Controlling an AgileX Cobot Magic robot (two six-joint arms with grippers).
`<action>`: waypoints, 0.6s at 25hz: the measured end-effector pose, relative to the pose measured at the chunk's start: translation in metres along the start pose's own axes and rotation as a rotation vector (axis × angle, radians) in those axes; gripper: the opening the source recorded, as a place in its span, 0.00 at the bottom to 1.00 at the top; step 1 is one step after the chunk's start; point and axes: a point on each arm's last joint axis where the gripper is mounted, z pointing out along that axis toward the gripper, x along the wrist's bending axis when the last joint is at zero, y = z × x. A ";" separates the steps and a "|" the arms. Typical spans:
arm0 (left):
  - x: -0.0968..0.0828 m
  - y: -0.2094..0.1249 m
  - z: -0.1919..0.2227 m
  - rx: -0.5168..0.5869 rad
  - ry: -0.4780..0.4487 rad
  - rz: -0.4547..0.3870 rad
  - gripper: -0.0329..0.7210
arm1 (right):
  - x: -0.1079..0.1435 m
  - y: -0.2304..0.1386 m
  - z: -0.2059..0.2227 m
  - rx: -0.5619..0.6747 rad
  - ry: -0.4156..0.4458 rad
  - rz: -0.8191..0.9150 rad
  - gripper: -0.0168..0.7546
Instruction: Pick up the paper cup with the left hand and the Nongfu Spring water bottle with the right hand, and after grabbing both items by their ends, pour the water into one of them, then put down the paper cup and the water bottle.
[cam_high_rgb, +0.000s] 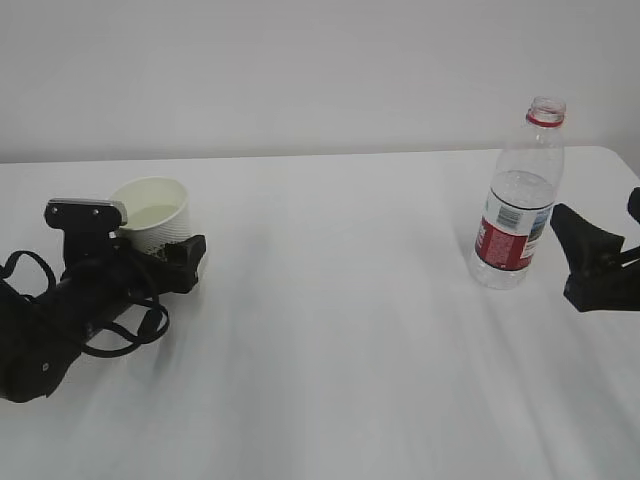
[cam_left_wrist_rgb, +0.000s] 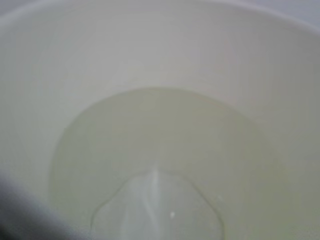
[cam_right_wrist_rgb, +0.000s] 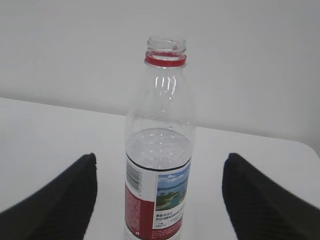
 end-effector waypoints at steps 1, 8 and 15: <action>0.000 0.000 0.000 -0.001 0.005 -0.022 0.92 | 0.000 0.000 0.000 0.000 0.000 0.000 0.79; 0.005 0.001 0.000 -0.009 0.055 -0.079 0.96 | 0.000 0.000 0.000 0.000 0.000 0.000 0.79; 0.003 0.000 0.000 -0.006 0.035 -0.074 0.96 | 0.000 0.000 0.000 0.000 0.000 0.000 0.79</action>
